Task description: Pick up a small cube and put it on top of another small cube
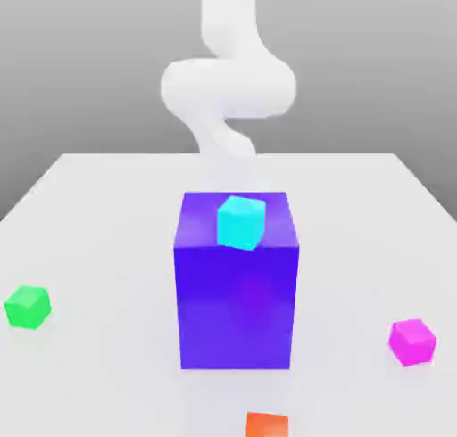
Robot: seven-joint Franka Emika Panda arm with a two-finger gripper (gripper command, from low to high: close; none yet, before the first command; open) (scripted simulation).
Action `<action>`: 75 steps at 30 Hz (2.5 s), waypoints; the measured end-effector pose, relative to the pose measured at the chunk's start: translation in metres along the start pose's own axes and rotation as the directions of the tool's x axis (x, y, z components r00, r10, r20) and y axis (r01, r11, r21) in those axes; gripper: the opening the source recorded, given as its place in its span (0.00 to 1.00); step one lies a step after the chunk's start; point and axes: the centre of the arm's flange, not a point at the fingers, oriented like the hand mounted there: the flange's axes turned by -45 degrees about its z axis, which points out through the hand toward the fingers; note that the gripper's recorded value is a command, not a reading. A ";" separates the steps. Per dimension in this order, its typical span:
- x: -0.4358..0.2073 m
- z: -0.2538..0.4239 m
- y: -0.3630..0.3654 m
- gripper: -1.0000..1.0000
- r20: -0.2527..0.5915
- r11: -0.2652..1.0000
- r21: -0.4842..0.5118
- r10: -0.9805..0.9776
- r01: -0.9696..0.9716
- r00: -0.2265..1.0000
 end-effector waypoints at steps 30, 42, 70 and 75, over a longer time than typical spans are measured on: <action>-0.337 0.372 -0.311 0.50 -0.142 -0.104 0.648 -0.990 0.754 -0.015; -0.318 0.350 -0.308 0.00 -0.142 -0.106 0.649 -0.990 0.753 -0.016; -0.334 0.307 0.297 0.00 0.674 0.996 -0.072 0.094 -0.061 0.733; -0.419 0.251 0.319 0.00 0.643 0.932 -0.175 0.352 -0.317 0.680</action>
